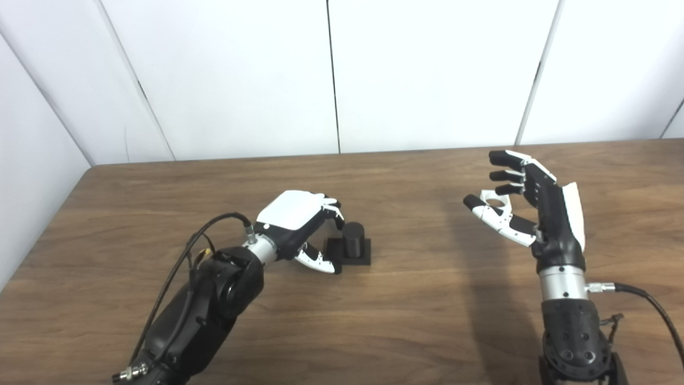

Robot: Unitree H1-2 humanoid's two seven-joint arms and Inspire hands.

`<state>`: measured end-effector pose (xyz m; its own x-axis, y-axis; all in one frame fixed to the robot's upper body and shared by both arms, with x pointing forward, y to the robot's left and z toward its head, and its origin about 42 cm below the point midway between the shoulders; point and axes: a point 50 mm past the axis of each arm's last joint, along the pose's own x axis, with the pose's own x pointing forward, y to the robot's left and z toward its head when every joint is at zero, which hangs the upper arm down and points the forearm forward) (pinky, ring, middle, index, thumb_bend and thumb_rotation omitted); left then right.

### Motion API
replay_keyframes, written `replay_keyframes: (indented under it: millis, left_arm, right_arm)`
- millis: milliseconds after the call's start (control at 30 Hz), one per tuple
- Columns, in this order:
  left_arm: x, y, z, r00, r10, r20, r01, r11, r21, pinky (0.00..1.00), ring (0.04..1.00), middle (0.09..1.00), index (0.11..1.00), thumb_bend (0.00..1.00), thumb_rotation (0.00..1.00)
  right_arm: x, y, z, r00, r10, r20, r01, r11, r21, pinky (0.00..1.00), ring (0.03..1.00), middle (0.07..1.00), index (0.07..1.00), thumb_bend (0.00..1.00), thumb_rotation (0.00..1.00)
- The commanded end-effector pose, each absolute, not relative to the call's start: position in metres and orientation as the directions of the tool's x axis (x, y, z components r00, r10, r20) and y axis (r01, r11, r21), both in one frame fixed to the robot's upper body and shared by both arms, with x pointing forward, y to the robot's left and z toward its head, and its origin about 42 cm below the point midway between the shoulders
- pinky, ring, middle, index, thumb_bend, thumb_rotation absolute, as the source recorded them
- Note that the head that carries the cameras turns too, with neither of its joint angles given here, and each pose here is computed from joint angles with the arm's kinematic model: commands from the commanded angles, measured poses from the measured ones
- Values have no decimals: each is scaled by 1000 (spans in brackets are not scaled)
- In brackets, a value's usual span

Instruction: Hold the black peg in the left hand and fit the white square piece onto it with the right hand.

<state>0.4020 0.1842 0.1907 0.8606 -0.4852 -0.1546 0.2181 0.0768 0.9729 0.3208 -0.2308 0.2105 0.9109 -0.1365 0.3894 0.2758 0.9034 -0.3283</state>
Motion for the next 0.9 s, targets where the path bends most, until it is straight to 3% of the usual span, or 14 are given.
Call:
replay_keyframes:
  millis: [0,400,467,533,867]
  left_arm:
    - [406,189,192,864,-470,-183,221,26,975,954,940,903,653,852,263]
    - [407,193,191,872,-457,-176,220,44,975,959,927,874,577,814,225]
    - [407,193,191,873,-457,-167,217,57,975,968,925,868,525,642,137]
    - [407,194,191,875,-455,-167,219,62,974,972,925,865,499,554,93]
    - [407,193,190,875,-454,-170,223,65,973,971,921,857,490,522,77]
  right_arm:
    - [323,-228,230,877,-124,463,290,907,-306,588,676,741,709,706,216]
    - [324,-227,231,877,-126,464,293,906,-307,592,679,745,711,703,226]
    - [324,-227,231,879,-130,459,293,906,-305,606,683,745,712,705,230]
    - [324,-227,232,880,-134,456,294,907,-302,620,687,745,713,709,241]
    - [322,-228,232,880,-138,455,297,906,-300,620,694,749,714,702,237]
